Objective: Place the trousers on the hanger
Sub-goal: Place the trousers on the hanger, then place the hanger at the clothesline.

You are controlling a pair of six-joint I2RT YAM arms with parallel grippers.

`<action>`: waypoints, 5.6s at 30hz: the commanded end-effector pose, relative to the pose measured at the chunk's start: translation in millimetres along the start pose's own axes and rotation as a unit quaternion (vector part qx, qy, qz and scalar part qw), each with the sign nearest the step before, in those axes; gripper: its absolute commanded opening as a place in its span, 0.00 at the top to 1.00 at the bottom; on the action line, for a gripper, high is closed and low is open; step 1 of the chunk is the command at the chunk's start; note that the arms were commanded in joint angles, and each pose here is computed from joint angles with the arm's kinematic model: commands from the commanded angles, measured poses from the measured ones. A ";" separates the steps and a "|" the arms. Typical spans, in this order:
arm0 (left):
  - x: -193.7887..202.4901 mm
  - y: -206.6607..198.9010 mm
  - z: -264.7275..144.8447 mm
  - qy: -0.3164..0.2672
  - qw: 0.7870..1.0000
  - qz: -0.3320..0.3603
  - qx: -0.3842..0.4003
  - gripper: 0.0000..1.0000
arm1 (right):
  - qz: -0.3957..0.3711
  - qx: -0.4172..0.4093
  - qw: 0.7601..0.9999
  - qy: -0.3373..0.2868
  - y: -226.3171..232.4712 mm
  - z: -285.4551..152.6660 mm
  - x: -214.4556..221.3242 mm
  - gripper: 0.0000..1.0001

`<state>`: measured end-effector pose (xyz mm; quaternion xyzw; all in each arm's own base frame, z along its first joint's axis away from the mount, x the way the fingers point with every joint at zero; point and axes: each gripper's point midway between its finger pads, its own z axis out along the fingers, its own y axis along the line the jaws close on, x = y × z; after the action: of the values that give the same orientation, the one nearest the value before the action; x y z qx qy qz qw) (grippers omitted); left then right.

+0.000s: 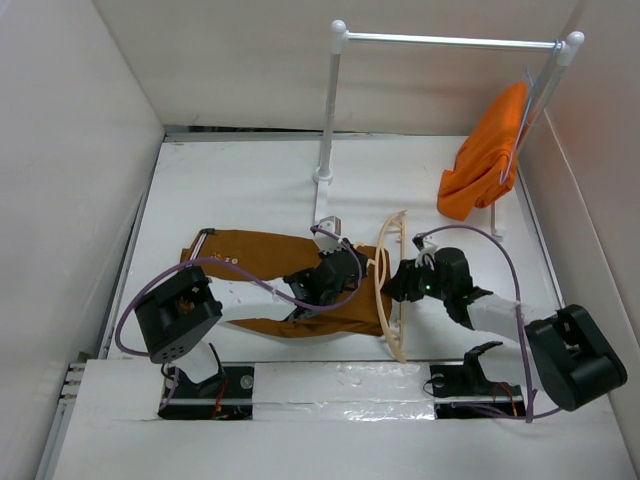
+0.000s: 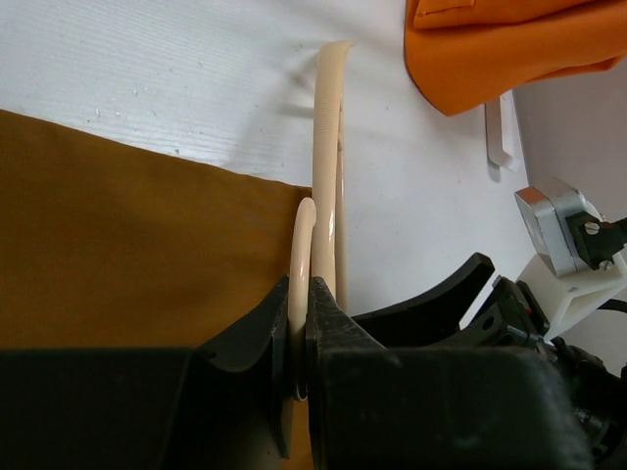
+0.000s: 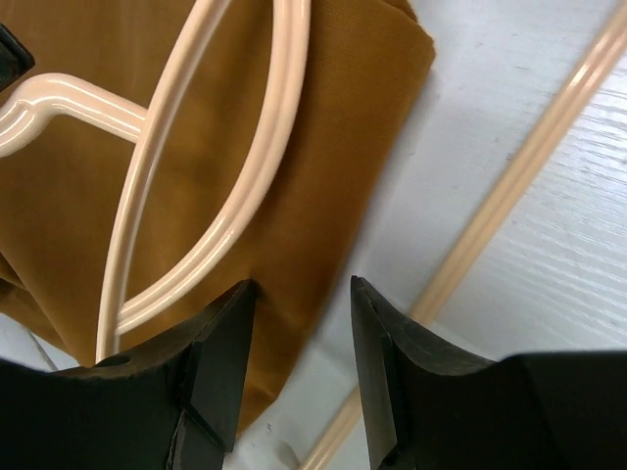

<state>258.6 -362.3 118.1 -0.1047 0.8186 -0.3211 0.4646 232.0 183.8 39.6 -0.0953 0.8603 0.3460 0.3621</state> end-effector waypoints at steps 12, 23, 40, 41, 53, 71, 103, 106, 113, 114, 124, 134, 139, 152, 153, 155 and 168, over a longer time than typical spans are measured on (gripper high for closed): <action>8.7 35.7 -14.7 0.008 0.997 0.066 -0.038 1.00 | 0.013 -0.065 0.997 -0.035 12.6 9.0 -10.8 0.94; -9.3 90.7 -35.2 0.005 0.991 0.105 -0.080 1.00 | -0.002 -0.002 0.994 -0.105 -25.7 -37.5 -69.8 1.00; -31.1 93.0 -57.9 -0.003 0.982 0.162 -0.101 1.00 | 0.008 0.030 0.985 -0.168 -44.7 -49.9 -148.3 1.00; -36.4 99.0 -57.8 -0.007 0.981 0.160 -0.109 1.00 | 0.006 0.046 0.985 -0.164 -51.2 -53.7 -141.7 1.00; -85.5 115.7 -69.9 -0.046 0.981 0.157 -0.103 1.00 | 0.038 0.089 0.981 -0.168 -83.2 -85.3 -100.4 1.00; -103.1 30.8 -71.2 -0.059 0.991 0.123 0.004 1.00 | 0.026 0.077 0.985 -0.153 -80.5 -76.4 -96.7 0.78; -225.3 -95.1 -151.7 -0.143 0.977 0.115 0.104 1.00 | -0.137 -0.068 0.957 -0.247 193.9 -147.4 -163.1 0.00; -232.5 -106.4 -155.4 -0.147 0.976 0.110 0.117 1.00 | -0.112 -0.162 0.955 -0.223 234.1 -128.6 -140.7 0.18; -237.8 -129.3 -154.6 -0.142 0.974 0.102 0.142 1.00 | -0.023 -0.192 0.960 -0.204 268.6 -81.5 -113.7 0.36; -238.4 -132.0 -154.6 -0.144 0.974 0.097 0.148 1.00 | -0.010 -0.202 0.956 -0.211 274.4 -80.8 -115.3 0.30; -227.5 -134.0 -135.1 -0.141 0.976 0.090 0.141 1.00 | 0.019 -0.242 0.951 -0.191 293.1 -55.9 -100.9 0.35; -239.2 -137.7 -144.3 -0.162 0.971 0.081 0.153 1.00 | 0.034 -0.163 0.956 -0.242 244.6 -101.9 -104.9 0.40; -230.1 -142.4 -136.8 -0.152 0.972 0.075 0.164 1.00 | 0.010 -0.178 0.956 -0.234 260.2 -98.5 -107.9 0.25; -227.8 -147.6 -137.2 -0.145 0.971 0.067 0.177 1.00 | 0.021 -0.200 0.954 -0.222 294.8 -63.0 -111.8 0.70; -225.7 -145.5 -134.8 -0.142 0.972 0.070 0.171 1.00 | 0.029 -0.207 0.952 -0.226 297.2 -65.2 -114.0 0.75; -221.7 -142.9 -130.5 -0.139 0.973 0.075 0.165 1.00 | 0.038 -0.214 0.949 -0.228 298.9 -68.9 -116.1 0.89; -268.7 -194.5 -154.8 -0.167 0.953 0.138 0.211 0.44 | 0.088 -0.272 0.905 -0.314 289.9 -140.2 -200.2 1.00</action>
<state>261.7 -334.6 408.6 0.0583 0.7082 -0.3616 0.6036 172.1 313.9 298.8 -0.0074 0.6883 0.5449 0.4788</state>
